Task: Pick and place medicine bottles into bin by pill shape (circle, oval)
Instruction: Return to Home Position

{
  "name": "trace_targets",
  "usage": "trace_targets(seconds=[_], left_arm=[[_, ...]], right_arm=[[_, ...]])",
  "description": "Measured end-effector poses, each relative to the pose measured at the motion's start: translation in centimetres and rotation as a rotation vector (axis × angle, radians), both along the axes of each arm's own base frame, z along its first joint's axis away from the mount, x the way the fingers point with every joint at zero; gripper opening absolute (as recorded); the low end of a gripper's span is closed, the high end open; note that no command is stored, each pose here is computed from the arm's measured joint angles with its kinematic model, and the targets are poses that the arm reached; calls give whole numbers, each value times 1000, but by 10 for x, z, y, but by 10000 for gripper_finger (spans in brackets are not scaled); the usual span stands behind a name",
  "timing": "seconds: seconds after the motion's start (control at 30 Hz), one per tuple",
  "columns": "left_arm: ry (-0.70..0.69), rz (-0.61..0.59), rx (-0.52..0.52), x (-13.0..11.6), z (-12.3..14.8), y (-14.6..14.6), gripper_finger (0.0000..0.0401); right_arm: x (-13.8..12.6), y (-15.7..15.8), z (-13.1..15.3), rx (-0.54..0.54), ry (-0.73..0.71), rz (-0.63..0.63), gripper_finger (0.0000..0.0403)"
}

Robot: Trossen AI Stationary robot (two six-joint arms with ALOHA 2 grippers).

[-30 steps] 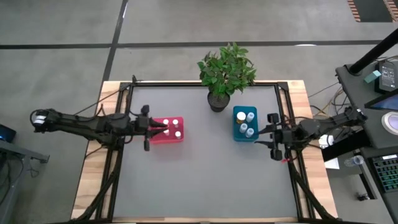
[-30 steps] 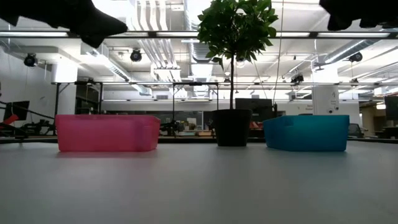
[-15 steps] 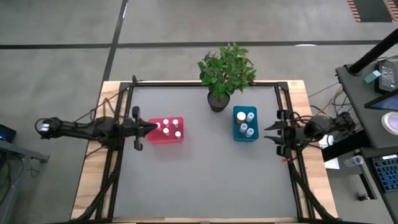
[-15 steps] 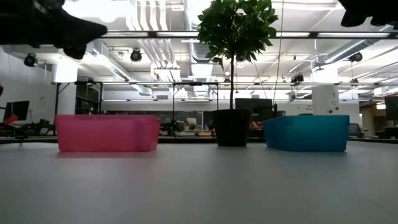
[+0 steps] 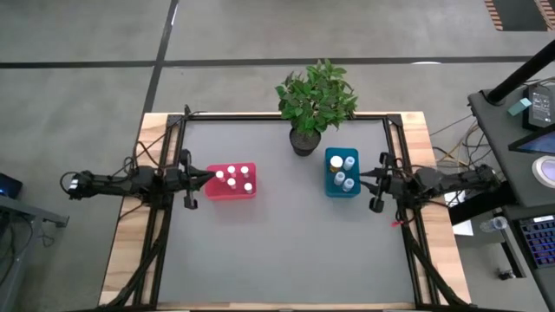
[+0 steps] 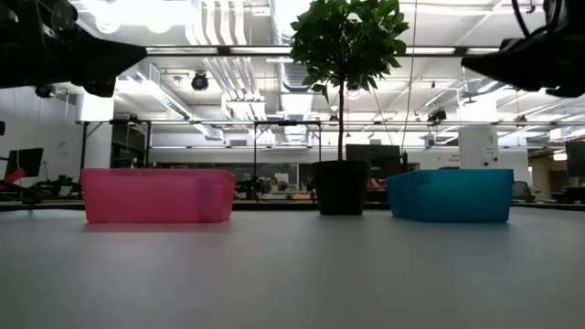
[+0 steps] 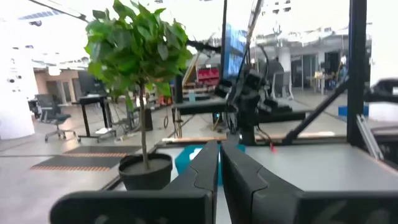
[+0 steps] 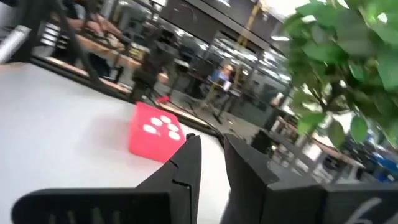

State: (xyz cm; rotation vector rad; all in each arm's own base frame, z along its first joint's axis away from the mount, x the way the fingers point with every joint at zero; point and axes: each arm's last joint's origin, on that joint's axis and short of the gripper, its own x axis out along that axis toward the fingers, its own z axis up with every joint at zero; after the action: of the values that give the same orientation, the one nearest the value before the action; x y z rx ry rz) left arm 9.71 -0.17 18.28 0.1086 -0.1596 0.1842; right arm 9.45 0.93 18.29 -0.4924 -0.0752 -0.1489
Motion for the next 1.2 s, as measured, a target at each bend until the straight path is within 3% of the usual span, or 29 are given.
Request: trace_targets(seconds=[0.33, 0.7, 0.9, 1.2], left_arm=[[30, -1, 0, 2, -3, 0, 1], [94, -1, 7, 7, -8, -1, 1], [124, -1, 10, 9, -11, -1, 1], [162, -1, 13, 12, -14, -1, 2]], right_arm=[[1, -8, -4, 102, -23, -79, 52], [1, -8, 2, 87, -81, -78, 52], [0, -8, 6, 14, -110, -89, 52], [-5, -9, 20, 44, -266, -87, 52]])
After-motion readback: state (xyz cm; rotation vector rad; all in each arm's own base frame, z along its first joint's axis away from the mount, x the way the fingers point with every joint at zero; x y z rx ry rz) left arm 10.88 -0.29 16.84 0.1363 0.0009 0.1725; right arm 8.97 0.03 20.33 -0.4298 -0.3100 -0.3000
